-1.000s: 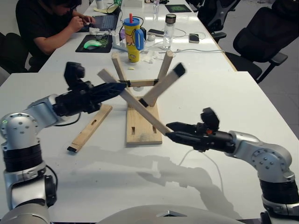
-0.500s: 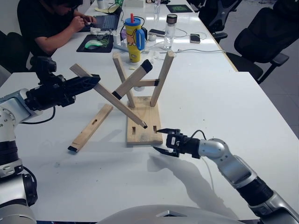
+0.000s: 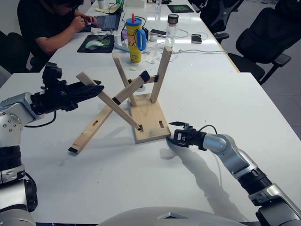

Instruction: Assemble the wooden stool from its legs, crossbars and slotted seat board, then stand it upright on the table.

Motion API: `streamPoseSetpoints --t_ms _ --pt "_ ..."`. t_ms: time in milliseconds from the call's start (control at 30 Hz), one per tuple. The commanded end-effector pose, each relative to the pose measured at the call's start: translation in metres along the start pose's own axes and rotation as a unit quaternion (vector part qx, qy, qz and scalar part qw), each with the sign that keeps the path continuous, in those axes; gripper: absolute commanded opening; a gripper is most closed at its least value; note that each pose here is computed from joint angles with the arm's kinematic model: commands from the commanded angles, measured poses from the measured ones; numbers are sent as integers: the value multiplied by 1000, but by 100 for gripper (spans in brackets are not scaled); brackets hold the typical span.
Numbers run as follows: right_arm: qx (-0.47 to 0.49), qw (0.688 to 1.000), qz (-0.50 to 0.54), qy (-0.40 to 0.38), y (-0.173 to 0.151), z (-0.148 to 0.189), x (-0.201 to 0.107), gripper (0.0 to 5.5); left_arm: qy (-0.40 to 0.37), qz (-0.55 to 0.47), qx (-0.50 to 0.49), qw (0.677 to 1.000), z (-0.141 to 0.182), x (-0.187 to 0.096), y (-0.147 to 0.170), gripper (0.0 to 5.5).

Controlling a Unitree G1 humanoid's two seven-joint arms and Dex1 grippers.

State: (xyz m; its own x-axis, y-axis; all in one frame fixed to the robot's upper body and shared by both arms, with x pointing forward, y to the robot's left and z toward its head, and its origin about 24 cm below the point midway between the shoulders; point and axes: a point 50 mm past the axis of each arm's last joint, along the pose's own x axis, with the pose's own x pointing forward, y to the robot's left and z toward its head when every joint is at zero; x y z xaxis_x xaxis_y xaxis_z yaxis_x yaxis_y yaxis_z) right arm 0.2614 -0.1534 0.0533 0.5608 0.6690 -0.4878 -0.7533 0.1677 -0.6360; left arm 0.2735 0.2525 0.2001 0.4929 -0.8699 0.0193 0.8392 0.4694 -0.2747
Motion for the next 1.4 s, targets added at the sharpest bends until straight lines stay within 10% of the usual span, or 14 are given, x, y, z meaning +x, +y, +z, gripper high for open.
streamPoseSetpoints --t_ms 33,700,1100,1400 --pt "81 996 20 -39 4 7 -4 331 -4 -6 20 1000 1 9 1 201" --pt "169 983 58 -43 20 13 11 331 98 -43 85 991 -12 48 14 201" --pt "258 958 117 49 48 -1 22 331 283 -79 207 933 -45 66 2 201" --pt "287 946 142 47 65 11 27 331 210 -23 165 963 -70 64 6 201"
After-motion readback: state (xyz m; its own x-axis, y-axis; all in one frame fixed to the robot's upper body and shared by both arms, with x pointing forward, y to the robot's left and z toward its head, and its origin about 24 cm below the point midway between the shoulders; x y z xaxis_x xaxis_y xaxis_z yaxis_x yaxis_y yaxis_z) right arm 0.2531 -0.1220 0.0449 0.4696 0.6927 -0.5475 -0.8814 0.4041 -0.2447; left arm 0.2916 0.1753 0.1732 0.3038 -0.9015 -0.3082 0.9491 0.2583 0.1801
